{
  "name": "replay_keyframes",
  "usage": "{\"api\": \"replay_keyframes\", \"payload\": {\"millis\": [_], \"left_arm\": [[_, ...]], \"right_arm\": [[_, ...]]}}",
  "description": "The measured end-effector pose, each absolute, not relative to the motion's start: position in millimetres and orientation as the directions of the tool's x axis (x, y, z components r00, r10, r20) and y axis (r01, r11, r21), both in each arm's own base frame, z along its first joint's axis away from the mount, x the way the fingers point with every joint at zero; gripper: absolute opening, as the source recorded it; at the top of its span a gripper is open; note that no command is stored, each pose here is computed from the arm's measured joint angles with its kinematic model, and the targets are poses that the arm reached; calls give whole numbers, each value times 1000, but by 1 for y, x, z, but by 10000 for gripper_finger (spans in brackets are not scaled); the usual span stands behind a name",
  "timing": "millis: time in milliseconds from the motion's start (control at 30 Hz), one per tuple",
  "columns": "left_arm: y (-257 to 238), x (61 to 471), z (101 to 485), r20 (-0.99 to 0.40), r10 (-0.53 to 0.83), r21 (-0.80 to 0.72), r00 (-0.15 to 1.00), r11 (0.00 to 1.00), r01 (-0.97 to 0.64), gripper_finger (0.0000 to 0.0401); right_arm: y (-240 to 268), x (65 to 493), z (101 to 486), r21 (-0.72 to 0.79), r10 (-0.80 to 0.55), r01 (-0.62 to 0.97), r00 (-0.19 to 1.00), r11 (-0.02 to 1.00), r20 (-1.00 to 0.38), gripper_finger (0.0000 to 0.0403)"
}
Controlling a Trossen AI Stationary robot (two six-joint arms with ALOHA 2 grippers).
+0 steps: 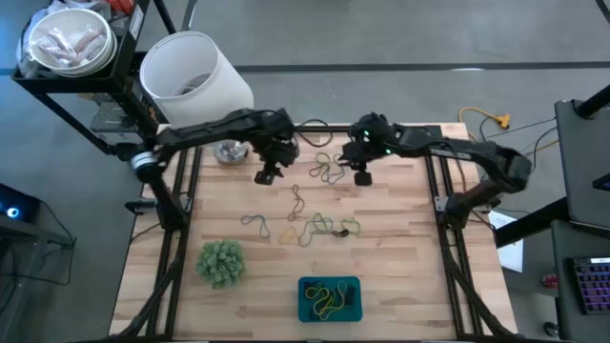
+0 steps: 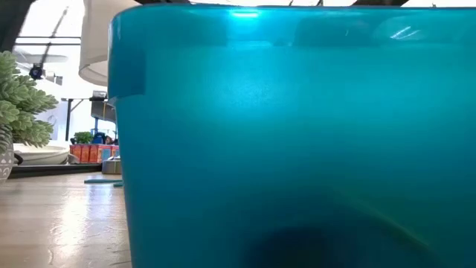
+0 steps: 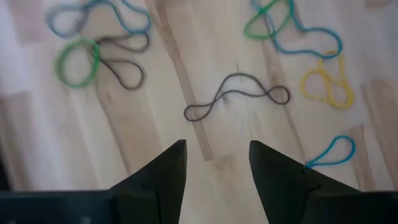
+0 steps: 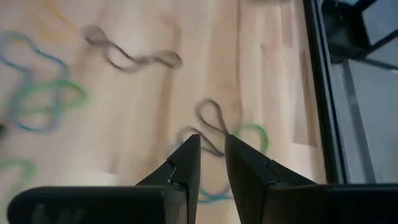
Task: Pick and place rubber bands into bin
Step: Put the green rubber band into the blue bin
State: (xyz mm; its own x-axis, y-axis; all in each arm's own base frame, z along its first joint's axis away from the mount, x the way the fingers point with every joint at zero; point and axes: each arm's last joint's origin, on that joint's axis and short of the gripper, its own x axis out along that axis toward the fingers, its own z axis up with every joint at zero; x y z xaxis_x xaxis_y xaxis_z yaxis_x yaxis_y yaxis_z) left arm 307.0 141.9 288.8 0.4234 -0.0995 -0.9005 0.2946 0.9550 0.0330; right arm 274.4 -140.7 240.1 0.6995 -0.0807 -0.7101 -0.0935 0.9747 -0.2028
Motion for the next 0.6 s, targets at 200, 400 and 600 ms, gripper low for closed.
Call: {"api": "replay_keyframes", "payload": {"millis": [200, 400, 600], "left_arm": [[119, 261, 317, -798, -26, 157, 602, 955, 250, 159], [98, 219, 337, -664, 43, 242, 746, 957, 160, 159], [83, 188, 348, -572, 83, 278, 816, 956, 98, 159]], "right_arm": [[-186, 298, 213, -176, -98, -60, 638, 983, -763, 68], [-212, 329, 200, -102, -41, -86, 535, 991, -844, 68], [-228, 353, 188, 35, 74, -114, 361, 993, -930, 68]]}}
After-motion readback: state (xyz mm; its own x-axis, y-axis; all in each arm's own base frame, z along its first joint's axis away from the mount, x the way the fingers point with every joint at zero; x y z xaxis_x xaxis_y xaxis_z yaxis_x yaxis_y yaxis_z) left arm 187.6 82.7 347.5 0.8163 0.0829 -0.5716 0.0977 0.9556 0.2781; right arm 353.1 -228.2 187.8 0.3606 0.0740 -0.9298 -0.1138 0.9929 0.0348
